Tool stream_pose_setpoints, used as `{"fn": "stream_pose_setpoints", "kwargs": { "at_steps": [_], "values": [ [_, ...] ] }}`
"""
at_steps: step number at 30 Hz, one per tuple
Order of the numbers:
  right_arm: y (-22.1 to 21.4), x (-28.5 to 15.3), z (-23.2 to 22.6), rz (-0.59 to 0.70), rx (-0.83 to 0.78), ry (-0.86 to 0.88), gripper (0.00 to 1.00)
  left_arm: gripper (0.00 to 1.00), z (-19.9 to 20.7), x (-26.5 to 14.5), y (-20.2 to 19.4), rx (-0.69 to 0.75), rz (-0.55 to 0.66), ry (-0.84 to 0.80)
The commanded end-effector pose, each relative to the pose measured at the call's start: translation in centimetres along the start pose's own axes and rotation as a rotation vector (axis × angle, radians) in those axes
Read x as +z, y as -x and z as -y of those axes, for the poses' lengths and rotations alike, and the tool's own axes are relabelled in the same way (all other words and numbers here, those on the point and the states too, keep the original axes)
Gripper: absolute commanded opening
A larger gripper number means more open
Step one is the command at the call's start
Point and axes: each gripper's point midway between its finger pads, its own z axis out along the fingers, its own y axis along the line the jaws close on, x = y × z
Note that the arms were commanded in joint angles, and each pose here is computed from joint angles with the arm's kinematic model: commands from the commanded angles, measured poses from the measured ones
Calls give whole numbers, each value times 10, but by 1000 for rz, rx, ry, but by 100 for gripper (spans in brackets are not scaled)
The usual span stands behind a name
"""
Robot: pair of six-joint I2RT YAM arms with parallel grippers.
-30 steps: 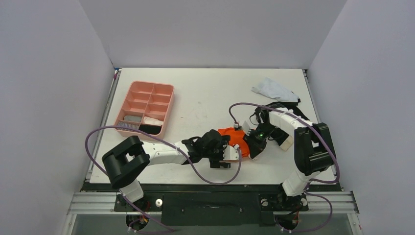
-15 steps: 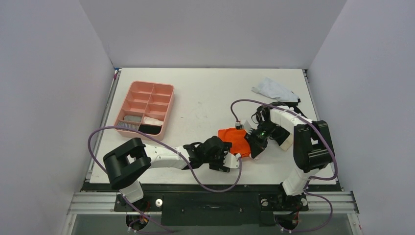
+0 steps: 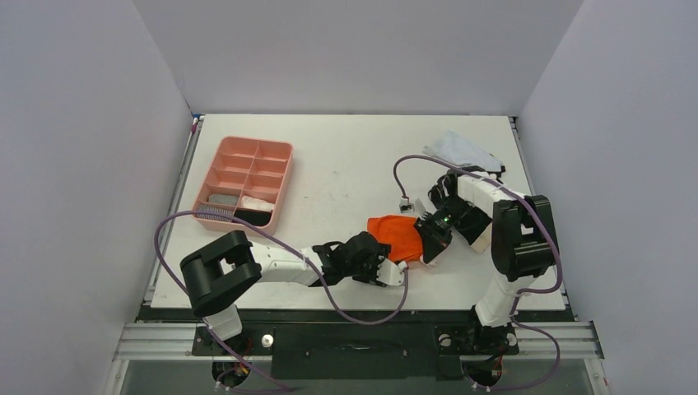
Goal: Roll the underwear
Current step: Fold the underwear at the center of the board.
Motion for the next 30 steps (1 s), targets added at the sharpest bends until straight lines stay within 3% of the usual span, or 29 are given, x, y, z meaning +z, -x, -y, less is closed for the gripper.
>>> {"fn": "stream_pose_setpoints", "kwargs": {
  "at_steps": [1, 18, 24, 30],
  "values": [
    [12, -8, -8, 58, -33, 57, 0, 52, -7, 6, 8, 28, 9, 34],
    [6, -9, -6, 55, -11, 57, 0, 21, 7, 11, 6, 52, -27, 32],
    [1, -9, -3, 43, -9, 42, 0, 0, 9, 5, 11, 24, -26, 4],
    [-8, -7, -2, 22, -14, 12, 0, 0, 23, -5, 18, -70, -18, -122]
  ]
}}
